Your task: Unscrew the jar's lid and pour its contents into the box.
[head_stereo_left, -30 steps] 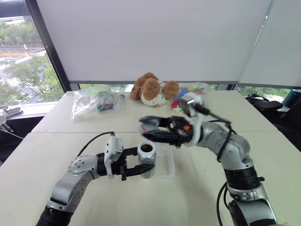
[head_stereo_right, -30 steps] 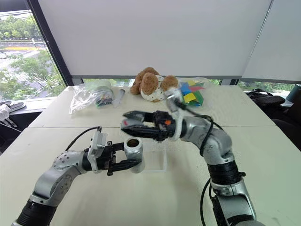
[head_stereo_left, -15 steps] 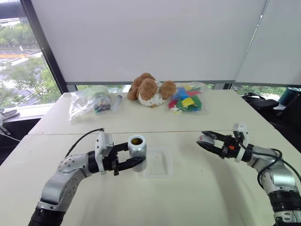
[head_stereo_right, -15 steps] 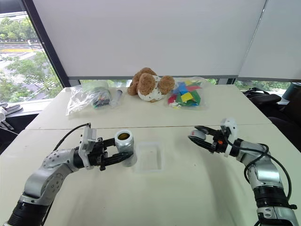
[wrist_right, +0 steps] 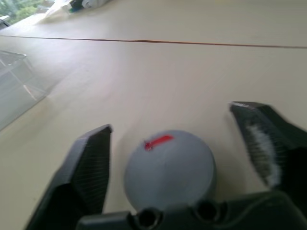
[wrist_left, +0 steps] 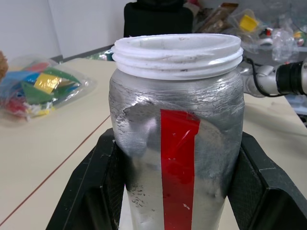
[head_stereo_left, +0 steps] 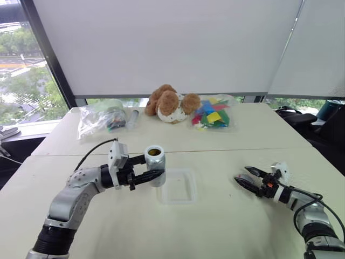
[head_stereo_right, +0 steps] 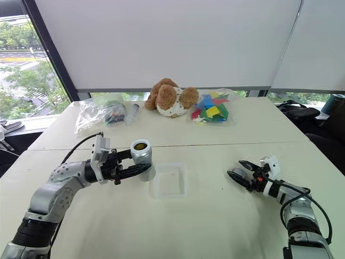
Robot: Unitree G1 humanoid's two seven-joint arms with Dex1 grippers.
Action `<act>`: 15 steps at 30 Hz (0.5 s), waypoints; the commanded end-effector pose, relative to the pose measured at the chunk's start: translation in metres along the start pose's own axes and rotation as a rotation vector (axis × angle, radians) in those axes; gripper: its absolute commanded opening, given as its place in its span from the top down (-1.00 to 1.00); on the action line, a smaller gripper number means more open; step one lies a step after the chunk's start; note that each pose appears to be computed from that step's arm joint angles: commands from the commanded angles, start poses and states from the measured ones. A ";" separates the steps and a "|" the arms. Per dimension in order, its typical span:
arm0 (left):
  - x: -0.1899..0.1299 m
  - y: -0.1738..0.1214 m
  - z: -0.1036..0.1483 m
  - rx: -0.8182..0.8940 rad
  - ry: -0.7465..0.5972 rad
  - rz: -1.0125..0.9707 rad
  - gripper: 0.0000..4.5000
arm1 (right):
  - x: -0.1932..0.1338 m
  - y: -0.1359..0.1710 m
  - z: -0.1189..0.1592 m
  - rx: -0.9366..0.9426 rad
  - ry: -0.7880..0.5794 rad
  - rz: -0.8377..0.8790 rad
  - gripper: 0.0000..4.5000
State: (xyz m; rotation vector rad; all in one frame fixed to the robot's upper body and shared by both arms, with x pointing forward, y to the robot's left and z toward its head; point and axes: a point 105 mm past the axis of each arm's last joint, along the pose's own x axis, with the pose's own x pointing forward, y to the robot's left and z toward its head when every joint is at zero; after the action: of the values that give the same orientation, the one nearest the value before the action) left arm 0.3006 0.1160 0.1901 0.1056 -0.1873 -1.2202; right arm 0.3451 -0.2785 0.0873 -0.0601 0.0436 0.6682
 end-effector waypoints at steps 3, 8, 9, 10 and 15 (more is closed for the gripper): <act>0.002 0.019 0.011 0.141 0.015 0.069 0.03 | -0.019 0.003 0.062 -0.142 -0.179 0.005 -0.98; 0.008 0.038 0.008 0.355 0.101 0.121 0.03 | -0.025 0.069 0.091 -0.262 -0.140 0.277 -0.98; 0.010 0.040 0.008 0.394 0.107 0.121 0.03 | -0.026 0.079 0.094 -0.267 -0.137 0.311 -0.98; 0.012 0.043 0.007 0.435 0.115 0.128 0.03 | -0.027 0.086 0.097 -0.266 -0.129 0.336 -0.98; 0.034 0.036 0.001 0.841 0.156 0.081 0.03 | -0.024 0.112 0.102 -0.273 -0.111 0.383 -0.98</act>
State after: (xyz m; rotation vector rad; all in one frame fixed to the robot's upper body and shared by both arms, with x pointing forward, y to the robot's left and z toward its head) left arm 0.3495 0.1060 0.1938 0.7368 -0.4286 -0.9984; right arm 0.2629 -0.2054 0.1765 -0.2670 -0.1165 1.0431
